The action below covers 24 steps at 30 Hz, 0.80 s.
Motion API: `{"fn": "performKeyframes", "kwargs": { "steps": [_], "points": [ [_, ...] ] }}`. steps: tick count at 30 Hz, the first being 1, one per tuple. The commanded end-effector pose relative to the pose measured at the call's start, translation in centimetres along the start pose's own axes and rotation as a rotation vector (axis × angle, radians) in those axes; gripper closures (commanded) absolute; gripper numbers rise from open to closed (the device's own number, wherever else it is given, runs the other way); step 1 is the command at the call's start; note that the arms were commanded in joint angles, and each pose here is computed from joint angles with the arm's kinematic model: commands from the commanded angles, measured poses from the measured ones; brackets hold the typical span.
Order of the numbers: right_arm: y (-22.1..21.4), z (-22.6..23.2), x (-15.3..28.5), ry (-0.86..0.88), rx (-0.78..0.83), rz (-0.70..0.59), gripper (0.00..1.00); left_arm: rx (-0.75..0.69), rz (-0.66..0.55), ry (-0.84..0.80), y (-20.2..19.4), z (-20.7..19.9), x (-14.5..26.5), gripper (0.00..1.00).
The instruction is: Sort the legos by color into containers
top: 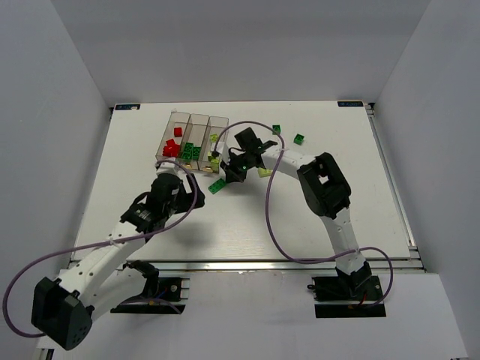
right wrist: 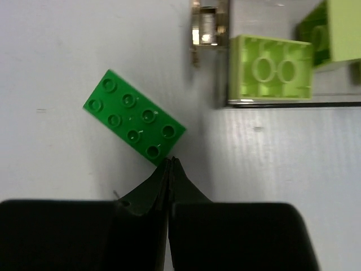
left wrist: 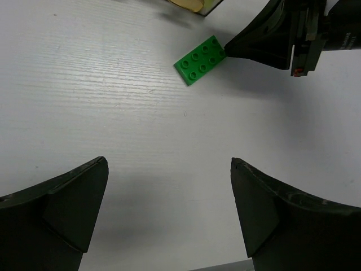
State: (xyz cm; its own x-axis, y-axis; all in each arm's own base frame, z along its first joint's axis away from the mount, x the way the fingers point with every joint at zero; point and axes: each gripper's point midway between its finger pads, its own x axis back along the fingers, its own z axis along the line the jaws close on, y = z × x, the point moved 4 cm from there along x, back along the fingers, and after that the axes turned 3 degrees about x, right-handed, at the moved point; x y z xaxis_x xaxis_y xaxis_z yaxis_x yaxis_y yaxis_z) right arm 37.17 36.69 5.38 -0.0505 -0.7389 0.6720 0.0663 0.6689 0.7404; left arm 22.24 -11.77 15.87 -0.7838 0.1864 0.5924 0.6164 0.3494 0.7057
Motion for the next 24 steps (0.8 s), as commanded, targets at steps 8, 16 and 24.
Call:
{"fn": "performKeyframes", "kwargs": {
  "steps": [8, 16, 24],
  "points": [
    [5.6, -1.0, 6.7, -0.118, -0.075, -0.142, 1.00, -0.219, 0.047, -0.088, 0.7, -2.2, -3.3, 0.06],
    [5.0, -2.5, 14.8, -0.124, -0.095, -0.218, 0.31, -0.439, 0.097, -0.165, 0.8, -4.3, -6.5, 0.12],
    [2.5, -1.0, 19.7, -0.118, -0.051, -0.246, 0.21, -0.655, 0.259, -0.169, -0.6, -5.2, -11.2, 0.11]
  ]
}}
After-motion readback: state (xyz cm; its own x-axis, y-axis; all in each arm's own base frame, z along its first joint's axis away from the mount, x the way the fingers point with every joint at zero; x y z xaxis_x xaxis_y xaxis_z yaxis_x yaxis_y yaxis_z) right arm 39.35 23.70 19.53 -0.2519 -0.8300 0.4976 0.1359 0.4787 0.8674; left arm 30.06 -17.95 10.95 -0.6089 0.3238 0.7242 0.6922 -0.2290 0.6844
